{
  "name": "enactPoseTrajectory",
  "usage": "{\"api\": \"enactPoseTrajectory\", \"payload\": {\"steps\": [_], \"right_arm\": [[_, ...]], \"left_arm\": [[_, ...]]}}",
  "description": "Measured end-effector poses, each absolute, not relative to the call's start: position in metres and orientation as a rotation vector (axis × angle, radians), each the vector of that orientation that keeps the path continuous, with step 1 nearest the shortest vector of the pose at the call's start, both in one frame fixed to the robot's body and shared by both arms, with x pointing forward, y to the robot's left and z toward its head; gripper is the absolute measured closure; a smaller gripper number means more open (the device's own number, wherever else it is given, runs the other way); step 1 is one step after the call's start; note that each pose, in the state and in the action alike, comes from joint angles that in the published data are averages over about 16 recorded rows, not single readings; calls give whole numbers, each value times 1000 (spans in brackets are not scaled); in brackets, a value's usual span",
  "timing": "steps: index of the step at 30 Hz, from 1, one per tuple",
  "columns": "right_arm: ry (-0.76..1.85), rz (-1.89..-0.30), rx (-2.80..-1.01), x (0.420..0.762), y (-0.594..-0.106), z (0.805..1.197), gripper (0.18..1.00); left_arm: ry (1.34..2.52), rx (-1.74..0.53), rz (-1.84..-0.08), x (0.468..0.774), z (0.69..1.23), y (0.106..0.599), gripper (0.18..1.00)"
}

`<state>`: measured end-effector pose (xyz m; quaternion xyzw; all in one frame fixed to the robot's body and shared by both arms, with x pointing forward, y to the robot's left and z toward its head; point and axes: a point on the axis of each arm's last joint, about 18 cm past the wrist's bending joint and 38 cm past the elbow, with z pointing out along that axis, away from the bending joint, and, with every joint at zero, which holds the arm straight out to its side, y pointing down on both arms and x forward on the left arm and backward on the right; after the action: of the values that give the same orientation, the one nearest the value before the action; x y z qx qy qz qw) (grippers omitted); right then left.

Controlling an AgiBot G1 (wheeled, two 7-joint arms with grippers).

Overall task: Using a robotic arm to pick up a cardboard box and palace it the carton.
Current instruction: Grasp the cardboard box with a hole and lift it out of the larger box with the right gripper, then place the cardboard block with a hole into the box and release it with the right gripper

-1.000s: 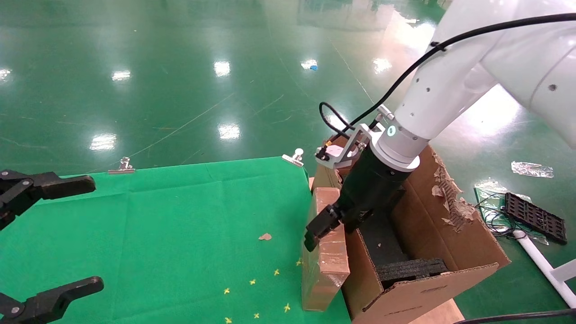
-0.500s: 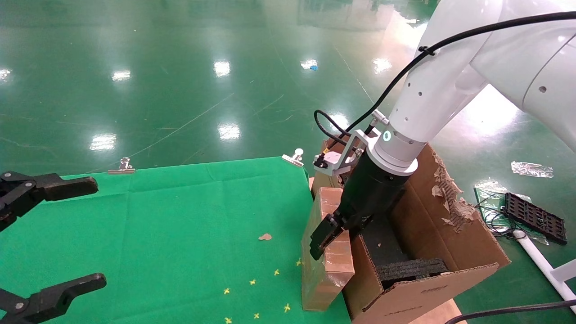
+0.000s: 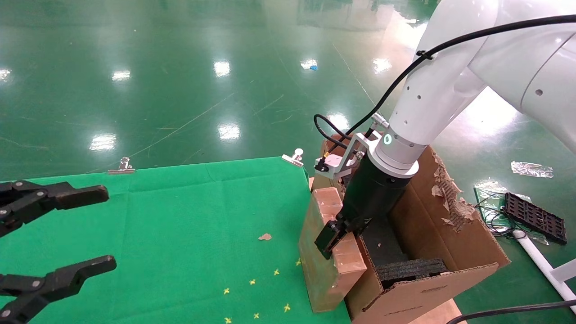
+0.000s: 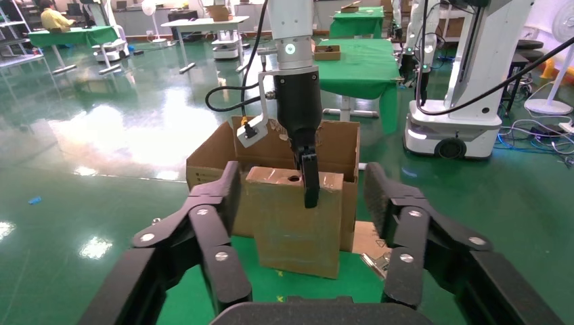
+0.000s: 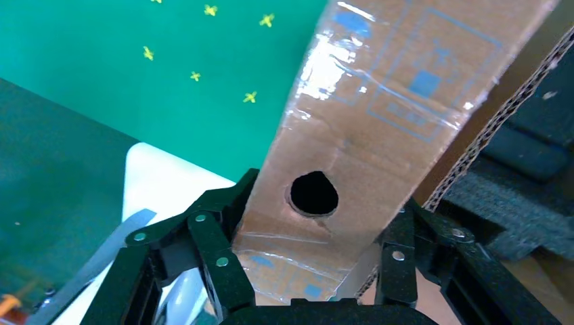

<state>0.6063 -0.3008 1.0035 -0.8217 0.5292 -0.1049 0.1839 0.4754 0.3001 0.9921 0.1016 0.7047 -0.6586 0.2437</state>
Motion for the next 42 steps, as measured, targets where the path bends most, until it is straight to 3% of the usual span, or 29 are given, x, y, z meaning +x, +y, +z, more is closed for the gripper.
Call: {"api": "enactPoseTrajectory", "payload": {"steps": [5, 12, 17, 22, 27, 33, 42], "right_arm": [[1383, -382, -2299, 604, -306, 1032, 682], [1161, -590, -2182, 590, -328, 1103, 799], [1066, -760, -2054, 573, -362, 1151, 830], [1081, -879, -1942, 559, -405, 1175, 841], [1200, -923, -1873, 555, -448, 1170, 844], [1394, -890, -1830, 558, -488, 1137, 846], [1644, -795, -1792, 566, -527, 1078, 848]], "left_arm": [[1925, 278, -1799, 475, 992, 300, 525], [1925, 278, -1799, 475, 992, 300, 693], [1925, 278, -1799, 475, 992, 300, 798], [1925, 278, -1799, 475, 992, 300, 883], [1925, 278, -1799, 475, 992, 300, 944], [1925, 278, -1799, 475, 992, 300, 979], [1925, 278, -1799, 475, 992, 300, 969]]}}
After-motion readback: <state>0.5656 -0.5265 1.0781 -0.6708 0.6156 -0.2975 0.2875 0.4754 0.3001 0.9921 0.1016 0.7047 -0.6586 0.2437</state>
